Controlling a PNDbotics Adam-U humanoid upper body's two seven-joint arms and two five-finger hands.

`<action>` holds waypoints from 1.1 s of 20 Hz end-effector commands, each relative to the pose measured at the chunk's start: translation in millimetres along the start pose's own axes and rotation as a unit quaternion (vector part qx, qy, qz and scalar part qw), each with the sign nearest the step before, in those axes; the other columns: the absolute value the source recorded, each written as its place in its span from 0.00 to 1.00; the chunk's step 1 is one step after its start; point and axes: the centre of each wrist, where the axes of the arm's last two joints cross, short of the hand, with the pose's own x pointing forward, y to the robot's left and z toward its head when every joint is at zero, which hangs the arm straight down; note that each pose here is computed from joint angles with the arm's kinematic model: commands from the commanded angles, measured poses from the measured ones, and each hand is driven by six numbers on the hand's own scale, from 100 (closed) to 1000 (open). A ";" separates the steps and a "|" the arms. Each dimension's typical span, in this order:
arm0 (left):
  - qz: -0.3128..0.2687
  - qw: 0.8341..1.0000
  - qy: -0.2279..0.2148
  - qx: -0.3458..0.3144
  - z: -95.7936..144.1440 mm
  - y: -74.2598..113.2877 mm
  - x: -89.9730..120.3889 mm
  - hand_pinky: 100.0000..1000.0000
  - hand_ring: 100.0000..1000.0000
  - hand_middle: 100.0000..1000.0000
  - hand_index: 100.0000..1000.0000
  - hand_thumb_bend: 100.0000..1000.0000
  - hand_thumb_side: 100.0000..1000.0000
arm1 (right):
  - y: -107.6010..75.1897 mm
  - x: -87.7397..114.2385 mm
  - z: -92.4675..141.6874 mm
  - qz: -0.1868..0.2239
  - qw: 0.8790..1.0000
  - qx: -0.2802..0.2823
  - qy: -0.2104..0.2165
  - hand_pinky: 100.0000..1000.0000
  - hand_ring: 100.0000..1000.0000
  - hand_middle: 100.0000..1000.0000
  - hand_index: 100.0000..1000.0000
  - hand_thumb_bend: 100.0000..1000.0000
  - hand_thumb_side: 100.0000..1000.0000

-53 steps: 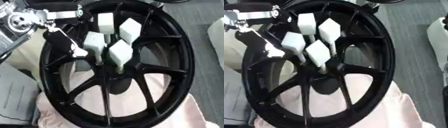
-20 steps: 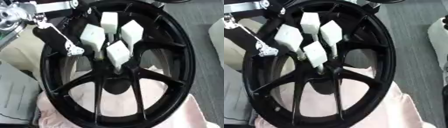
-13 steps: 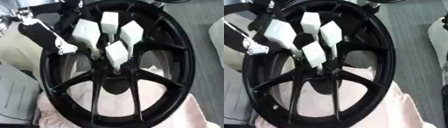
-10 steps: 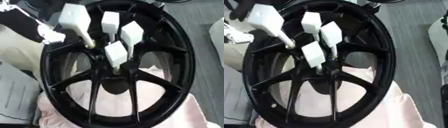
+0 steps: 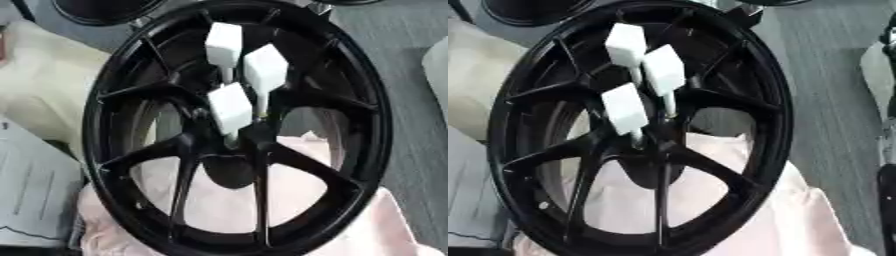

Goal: Pull the pin out of the wheel hub.

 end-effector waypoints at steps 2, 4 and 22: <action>0.026 0.988 0.072 0.134 10.6 53.7 -41.2 0.26 0.12 0.13 0.34 0.06 0.00 | -10.1 15.5 -8.6 0.010 1.000 -0.010 -0.028 0.84 0.73 0.61 0.68 0.21 0.51; 0.027 0.979 0.099 0.179 18.6 65.2 -64.9 0.26 0.13 0.13 0.35 0.06 0.00 | -11.4 15.0 -8.2 0.010 0.999 -0.013 -0.027 0.84 0.73 0.61 0.68 0.21 0.51; -0.005 0.957 0.193 0.215 68.9 38.1 -169.6 0.62 0.60 0.58 0.74 0.40 0.76 | -11.9 12.2 -5.2 0.007 1.000 -0.016 -0.024 0.84 0.73 0.61 0.68 0.20 0.51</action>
